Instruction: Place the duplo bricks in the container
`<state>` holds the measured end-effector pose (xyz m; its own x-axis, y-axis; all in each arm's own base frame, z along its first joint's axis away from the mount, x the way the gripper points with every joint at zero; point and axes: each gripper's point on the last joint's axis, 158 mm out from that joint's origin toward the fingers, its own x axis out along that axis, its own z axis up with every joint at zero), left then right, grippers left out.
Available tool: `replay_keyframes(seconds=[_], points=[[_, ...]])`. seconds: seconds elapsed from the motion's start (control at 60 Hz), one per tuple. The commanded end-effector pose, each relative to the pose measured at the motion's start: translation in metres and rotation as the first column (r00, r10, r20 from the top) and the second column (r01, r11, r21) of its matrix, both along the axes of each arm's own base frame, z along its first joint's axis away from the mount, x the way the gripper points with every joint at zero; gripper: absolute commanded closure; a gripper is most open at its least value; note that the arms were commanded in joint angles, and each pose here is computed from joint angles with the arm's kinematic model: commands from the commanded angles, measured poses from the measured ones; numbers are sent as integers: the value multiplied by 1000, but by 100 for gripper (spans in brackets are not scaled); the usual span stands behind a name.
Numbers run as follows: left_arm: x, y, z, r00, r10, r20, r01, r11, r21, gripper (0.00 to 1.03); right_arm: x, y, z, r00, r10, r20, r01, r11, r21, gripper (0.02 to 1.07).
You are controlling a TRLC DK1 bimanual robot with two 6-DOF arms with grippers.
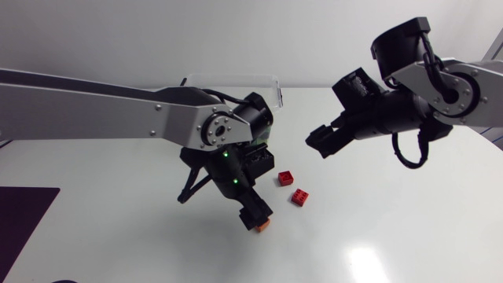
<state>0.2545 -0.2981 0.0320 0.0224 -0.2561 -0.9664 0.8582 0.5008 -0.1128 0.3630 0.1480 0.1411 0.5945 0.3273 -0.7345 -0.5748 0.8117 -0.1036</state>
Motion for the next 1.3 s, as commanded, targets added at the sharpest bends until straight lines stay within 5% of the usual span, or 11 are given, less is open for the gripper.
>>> replay_keyframes(seconds=[0.0, 0.6, 0.833, 1.283], points=[[-4, -10, -8, 999, 11, -31, -11, 1000, 21, 11, -19, -10, -16, 999, 14, -30, -15, 999, -33, 7], [10, -14, -57, 994, 83, -70, -72, 987, 144, 21, -74, -17, -86, 984, 77, -161, -93, 991, -98, 7], [12, -15, -66, 994, 83, -70, -72, 986, 148, 59, -81, -9, -117, 968, 133, -214, -163, 979, -127, 7], [6, 4, -59, 996, 62, -67, -52, 988, 147, 68, -50, 6, -159, 943, 203, -262, -252, 953, -168, 7]])
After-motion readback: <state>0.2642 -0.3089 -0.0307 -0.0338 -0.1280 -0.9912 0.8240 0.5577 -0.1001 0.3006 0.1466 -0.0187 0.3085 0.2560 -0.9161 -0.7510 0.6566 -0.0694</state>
